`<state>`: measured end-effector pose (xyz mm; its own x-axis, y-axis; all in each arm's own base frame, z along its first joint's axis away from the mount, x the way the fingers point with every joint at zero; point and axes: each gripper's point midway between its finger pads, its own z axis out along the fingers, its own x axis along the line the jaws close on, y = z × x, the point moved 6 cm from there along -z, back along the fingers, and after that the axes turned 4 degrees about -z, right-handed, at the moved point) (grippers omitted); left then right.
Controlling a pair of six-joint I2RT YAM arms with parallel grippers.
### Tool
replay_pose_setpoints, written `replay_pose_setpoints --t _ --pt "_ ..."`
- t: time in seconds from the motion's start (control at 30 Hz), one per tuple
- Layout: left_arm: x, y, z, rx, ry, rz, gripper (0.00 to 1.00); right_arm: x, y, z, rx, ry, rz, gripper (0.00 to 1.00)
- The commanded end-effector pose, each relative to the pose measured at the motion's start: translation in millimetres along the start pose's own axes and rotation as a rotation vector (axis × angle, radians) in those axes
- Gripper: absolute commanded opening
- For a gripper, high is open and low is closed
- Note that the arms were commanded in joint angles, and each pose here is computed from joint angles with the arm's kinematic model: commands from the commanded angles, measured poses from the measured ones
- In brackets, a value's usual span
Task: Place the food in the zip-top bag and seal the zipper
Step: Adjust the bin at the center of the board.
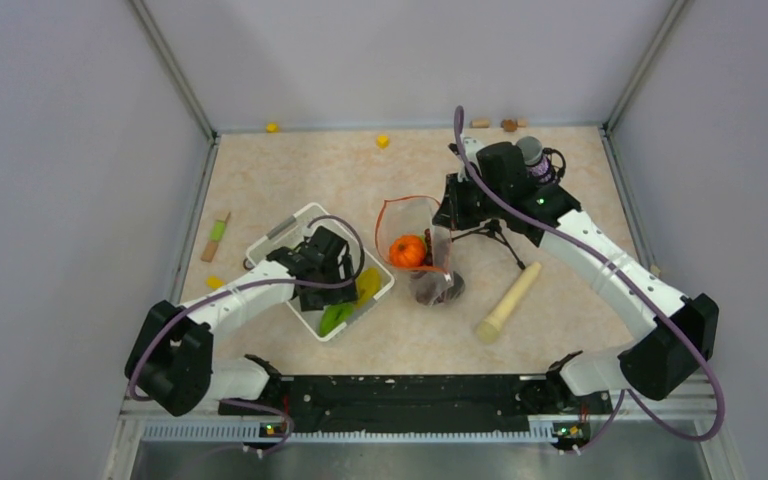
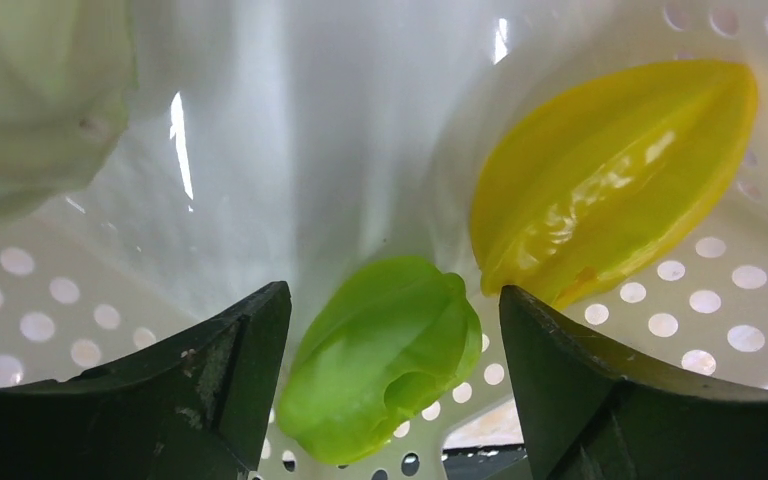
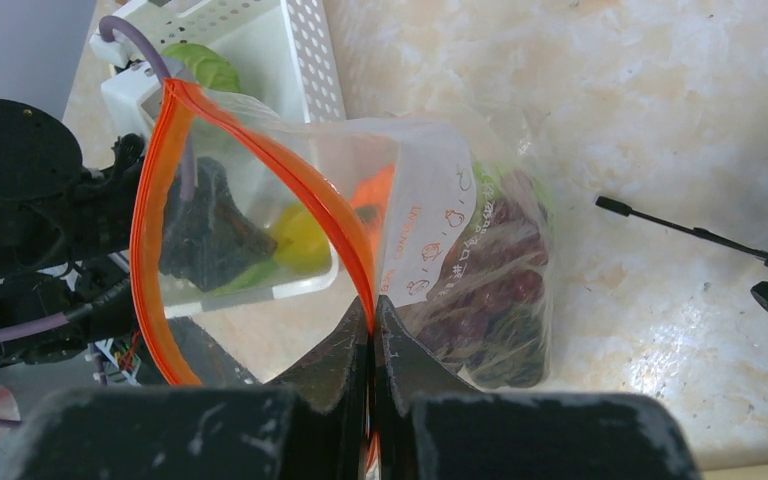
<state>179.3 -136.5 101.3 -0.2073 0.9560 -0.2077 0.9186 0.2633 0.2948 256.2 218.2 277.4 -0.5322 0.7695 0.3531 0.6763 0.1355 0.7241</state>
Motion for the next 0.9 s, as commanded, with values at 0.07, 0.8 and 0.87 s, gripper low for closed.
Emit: replay_pose_setpoints --t 0.07,0.8,0.87 --pt "-19.7 39.3 -4.1 -0.176 -0.01 -0.071 0.81 1.7 9.1 -1.1 -0.049 0.003 -0.028 0.0" --pt "-56.0 39.4 -14.2 -0.189 -0.4 0.215 0.82 -0.4 10.4 -1.7 -0.059 -0.018 -0.028 0.0" --pt "-54.8 41.4 -5.2 -0.166 -0.352 0.219 0.82 -0.5 10.8 -3.4 -0.064 -0.022 -0.027 0.0"
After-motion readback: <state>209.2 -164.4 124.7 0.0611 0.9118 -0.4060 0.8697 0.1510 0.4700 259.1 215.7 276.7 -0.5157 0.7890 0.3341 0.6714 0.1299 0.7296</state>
